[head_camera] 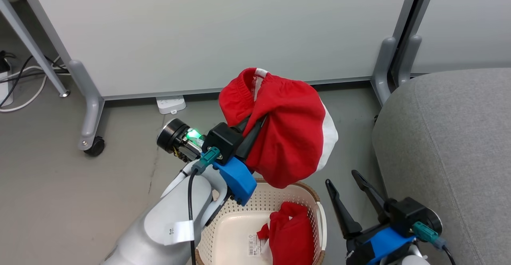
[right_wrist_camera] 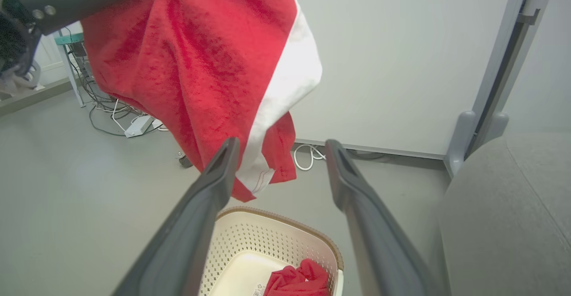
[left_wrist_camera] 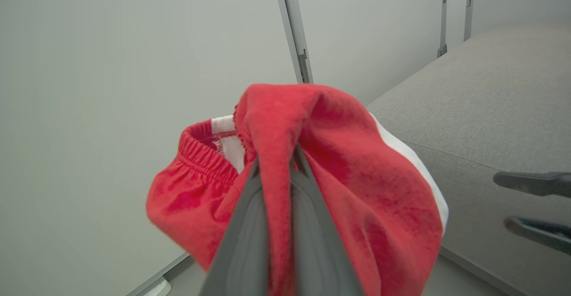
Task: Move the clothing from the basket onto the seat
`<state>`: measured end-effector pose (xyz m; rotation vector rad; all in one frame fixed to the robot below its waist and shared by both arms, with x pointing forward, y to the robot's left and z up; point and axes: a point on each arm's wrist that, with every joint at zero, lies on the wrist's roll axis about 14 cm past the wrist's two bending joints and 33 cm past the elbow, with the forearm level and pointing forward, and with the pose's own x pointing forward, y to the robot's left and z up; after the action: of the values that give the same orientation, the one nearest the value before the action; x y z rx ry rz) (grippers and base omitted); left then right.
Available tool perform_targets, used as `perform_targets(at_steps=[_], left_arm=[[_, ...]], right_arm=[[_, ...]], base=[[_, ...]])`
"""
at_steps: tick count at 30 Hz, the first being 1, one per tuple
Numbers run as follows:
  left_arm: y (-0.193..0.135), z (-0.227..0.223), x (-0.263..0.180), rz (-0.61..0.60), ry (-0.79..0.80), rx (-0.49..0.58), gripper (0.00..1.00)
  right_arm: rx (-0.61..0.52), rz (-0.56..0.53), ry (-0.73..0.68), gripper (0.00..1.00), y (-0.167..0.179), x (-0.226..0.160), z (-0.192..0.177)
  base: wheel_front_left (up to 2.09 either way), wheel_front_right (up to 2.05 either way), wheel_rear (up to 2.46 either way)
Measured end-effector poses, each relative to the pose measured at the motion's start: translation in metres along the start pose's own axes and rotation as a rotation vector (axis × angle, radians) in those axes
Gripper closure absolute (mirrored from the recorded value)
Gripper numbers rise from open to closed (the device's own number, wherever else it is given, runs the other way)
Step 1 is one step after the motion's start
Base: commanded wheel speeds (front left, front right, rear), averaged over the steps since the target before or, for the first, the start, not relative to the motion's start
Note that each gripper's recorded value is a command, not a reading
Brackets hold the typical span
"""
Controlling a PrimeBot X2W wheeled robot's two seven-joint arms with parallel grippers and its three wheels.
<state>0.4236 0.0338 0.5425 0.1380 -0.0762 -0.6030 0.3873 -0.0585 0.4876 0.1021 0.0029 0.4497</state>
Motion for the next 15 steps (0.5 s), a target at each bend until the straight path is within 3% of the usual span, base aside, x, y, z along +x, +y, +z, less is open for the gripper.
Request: perform_targets(at_steps=[15], left_arm=[[0.003, -0.002, 0.006, -0.011, 0.002, 0.011, 1.0]], right_arm=[[0.059, 0.137, 0.074, 0.0, 0.028, 0.035, -0.018]], base=[[0.0, 0.0, 0.0]])
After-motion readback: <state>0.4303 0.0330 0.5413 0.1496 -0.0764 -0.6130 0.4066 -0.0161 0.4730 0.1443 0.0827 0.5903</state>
